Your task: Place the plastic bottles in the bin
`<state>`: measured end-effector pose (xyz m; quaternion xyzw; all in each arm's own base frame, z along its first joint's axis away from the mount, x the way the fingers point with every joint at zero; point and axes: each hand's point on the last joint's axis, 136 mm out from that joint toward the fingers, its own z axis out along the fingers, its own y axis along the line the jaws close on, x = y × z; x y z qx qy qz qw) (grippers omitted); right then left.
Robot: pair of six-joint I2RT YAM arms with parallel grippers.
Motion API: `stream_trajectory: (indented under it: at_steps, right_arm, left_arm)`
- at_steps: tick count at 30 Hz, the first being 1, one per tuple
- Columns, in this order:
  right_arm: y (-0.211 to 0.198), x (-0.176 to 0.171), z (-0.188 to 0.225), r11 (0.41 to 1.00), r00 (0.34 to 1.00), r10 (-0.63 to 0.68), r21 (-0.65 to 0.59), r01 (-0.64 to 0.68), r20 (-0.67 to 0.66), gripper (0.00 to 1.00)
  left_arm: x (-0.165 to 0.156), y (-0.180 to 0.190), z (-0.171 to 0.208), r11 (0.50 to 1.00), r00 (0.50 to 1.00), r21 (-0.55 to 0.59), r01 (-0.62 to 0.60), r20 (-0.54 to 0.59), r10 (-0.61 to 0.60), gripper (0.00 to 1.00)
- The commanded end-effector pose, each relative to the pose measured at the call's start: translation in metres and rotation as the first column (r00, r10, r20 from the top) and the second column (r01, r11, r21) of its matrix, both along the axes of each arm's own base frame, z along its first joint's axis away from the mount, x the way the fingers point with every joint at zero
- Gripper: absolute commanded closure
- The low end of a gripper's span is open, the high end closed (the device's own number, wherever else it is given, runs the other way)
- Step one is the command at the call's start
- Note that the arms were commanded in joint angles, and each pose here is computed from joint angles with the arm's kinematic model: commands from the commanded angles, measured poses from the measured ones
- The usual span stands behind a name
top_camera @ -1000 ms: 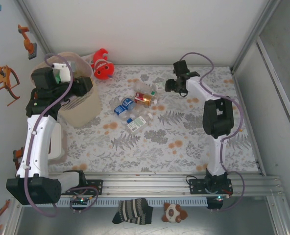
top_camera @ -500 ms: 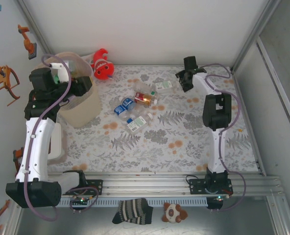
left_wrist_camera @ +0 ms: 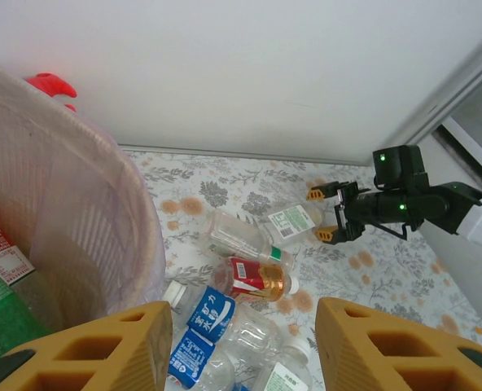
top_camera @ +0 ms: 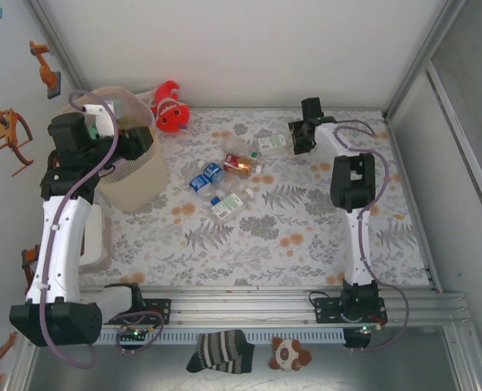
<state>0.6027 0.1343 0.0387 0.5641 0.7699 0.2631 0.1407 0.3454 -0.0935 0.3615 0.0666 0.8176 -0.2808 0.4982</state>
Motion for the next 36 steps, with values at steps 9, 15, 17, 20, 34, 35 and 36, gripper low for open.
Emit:
stream_trajectory:
  at_steps: [9, 15, 17, 20, 34, 35, 36]
  right_arm:
    - [-0.001, -0.008, -0.017, 0.996, 0.996, -0.066, 0.064, 0.070, -0.054, 0.44]
    - [-0.007, -0.011, -0.002, 0.994, 0.996, -0.085, 0.071, 0.086, -0.023, 0.52]
    - [-0.008, -0.012, 0.006, 0.994, 0.996, -0.085, 0.068, 0.085, -0.005, 0.53]
    - [-0.013, -0.013, 0.023, 0.995, 0.996, -0.083, 0.053, 0.081, 0.033, 0.56]
    - [-0.033, -0.036, 0.131, 0.979, 0.944, 0.131, -0.187, -0.076, 0.302, 0.68]
    - [-0.034, -0.037, 0.142, 0.971, 0.929, 0.167, -0.219, -0.096, 0.330, 0.69]
    - [-0.034, -0.040, 0.154, 0.956, 0.910, 0.215, -0.265, -0.122, 0.356, 0.69]
  left_arm:
    - [-0.011, -0.003, 0.015, 1.000, 0.999, -0.001, 0.016, 0.044, -0.015, 0.51]
    - [-0.013, -0.002, 0.019, 1.000, 0.998, 0.000, 0.009, 0.057, -0.009, 0.48]
    - [-0.015, -0.002, 0.022, 1.000, 0.998, 0.001, 0.007, 0.063, -0.007, 0.48]
    - [-0.017, -0.002, 0.025, 1.000, 0.997, 0.001, 0.006, 0.074, -0.006, 0.48]
    - [-0.020, -0.010, 0.042, 0.998, 0.990, -0.017, 0.054, 0.131, -0.051, 0.47]
    - [-0.021, -0.012, 0.044, 0.998, 0.989, -0.020, 0.063, 0.137, -0.060, 0.47]
    - [-0.021, -0.014, 0.045, 0.997, 0.987, -0.024, 0.075, 0.142, -0.070, 0.47]
